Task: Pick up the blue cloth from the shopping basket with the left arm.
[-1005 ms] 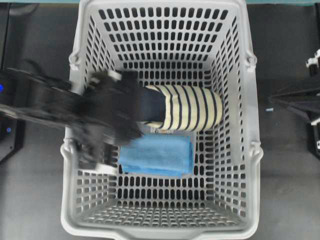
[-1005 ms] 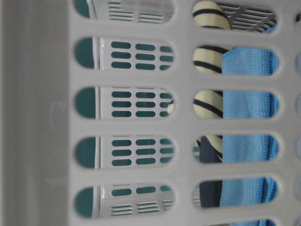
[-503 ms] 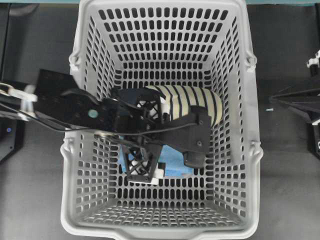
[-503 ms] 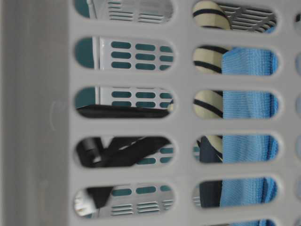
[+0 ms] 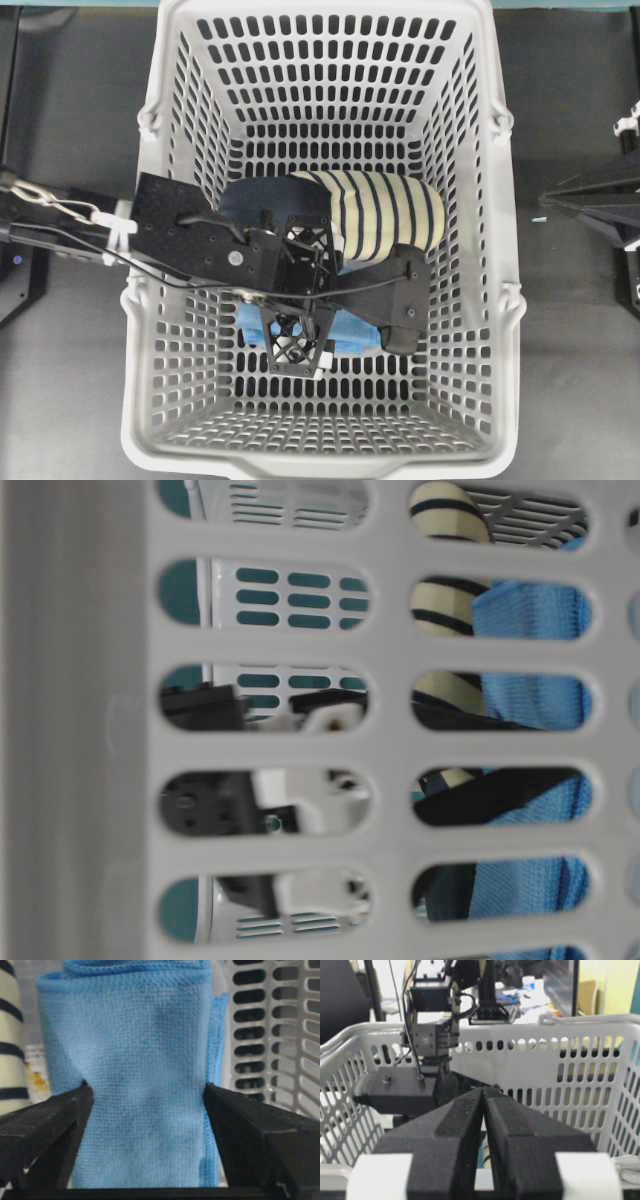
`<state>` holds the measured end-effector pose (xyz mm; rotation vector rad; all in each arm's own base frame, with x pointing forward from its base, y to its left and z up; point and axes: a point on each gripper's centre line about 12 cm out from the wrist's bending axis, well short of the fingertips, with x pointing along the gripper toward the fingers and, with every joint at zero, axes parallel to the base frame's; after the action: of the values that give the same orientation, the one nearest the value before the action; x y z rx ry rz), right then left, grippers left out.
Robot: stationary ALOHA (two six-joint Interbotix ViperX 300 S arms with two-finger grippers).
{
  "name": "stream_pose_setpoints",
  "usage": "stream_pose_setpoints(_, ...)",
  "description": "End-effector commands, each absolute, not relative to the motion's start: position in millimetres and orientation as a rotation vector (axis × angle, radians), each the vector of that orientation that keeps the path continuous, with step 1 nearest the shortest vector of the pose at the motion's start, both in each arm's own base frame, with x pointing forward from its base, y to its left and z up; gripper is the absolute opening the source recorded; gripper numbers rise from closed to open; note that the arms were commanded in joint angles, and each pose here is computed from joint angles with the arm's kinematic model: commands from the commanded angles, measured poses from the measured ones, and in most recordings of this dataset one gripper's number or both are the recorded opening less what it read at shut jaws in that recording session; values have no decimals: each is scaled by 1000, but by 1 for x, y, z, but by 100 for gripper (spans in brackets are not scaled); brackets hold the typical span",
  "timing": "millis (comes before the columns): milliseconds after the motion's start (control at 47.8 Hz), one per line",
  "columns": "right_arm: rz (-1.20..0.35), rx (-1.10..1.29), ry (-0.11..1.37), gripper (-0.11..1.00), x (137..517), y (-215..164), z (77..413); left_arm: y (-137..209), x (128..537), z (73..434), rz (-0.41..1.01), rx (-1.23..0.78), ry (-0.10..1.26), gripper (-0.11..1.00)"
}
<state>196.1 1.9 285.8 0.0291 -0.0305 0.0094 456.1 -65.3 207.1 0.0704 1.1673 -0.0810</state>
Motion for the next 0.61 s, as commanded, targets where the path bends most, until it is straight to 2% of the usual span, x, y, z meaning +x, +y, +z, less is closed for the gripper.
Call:
stream_pose_setpoints(0,11,31,-40,-1,197,2,289,-65,456,207,-74,62,1158,85)
stream_pose_setpoints(105,11,31,-35,-1,197,2,287,-65,453,203,-71,57,1163,82)
stream_pose_setpoints(188,12,31,-35,-1,197,2,287,-65,450,199,-77,65,1169,74)
stream_pose_setpoints(335,11,32,-37,-1,197,2,288,-65,449,205,-82,73,1162,39)
stream_pose_setpoints(440,11,32,-34,-1,197,2,287,-65,451,226,-87,72,1110,14)
stream_pose_setpoints(586,11,31,-38,-1,197,2,287,-67,454,272,-89,63,1034,12)
